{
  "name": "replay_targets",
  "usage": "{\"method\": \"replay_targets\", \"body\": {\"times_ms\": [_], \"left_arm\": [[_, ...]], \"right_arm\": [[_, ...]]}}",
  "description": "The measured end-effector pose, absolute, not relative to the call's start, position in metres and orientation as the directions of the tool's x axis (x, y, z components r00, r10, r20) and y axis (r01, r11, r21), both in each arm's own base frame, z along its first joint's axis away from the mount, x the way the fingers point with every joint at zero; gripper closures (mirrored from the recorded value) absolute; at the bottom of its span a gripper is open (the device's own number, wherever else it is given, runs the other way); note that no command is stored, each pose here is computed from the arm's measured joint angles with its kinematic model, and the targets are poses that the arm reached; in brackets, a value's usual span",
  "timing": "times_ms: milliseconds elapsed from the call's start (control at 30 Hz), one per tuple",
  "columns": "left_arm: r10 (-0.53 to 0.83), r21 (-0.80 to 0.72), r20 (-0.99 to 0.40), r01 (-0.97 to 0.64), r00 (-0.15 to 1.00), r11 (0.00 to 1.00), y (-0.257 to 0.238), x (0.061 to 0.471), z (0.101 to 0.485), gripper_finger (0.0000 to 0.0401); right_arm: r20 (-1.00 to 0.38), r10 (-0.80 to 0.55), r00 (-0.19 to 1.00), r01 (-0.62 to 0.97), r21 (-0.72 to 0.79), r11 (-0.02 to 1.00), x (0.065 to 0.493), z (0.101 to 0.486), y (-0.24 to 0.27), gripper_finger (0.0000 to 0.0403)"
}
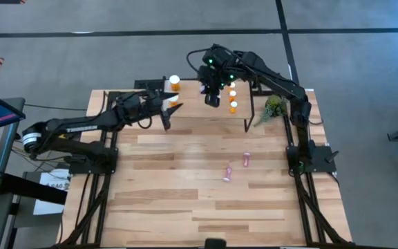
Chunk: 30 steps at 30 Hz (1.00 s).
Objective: Pick and place medicine bottles onto shelf by color
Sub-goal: Put the bottom right pink pill bottle on the shelf
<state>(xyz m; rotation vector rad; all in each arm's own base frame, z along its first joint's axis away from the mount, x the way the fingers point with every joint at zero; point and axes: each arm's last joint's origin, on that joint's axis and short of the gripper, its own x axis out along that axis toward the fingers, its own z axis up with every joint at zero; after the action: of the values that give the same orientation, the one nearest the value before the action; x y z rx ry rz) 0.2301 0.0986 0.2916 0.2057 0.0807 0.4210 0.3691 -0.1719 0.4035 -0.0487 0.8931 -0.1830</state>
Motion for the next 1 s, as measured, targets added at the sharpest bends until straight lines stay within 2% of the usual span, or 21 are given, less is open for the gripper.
{"method": "replay_targets", "body": {"times_ms": [133,400,800,1000], "left_arm": [[0.401,0.204,-0.01,-0.391,0.916,0.898,0.092,0.222,0.288,0.0202],[0.397,0.201,0.013,-0.391,0.918,0.898,0.09,0.222,0.285,0.0203],[0.396,0.196,0.006,-0.389,0.918,0.9,0.09,0.223,0.284,0.0203],[0.394,0.194,0.006,-0.388,0.919,0.901,0.09,0.223,0.284,0.0203]], "right_arm": [[-0.742,-0.22,0.633,0.185,-0.131,0.974,0.368,0.401,-0.195,0.0265],[-0.767,-0.198,0.61,0.249,-0.053,0.967,0.354,0.383,-0.239,0.0265],[-0.768,-0.14,0.625,0.205,-0.012,0.979,0.375,0.359,-0.246,0.0265],[-0.796,-0.113,0.594,0.2,0.01,0.98,0.384,0.341,-0.251,0.0265]]}}
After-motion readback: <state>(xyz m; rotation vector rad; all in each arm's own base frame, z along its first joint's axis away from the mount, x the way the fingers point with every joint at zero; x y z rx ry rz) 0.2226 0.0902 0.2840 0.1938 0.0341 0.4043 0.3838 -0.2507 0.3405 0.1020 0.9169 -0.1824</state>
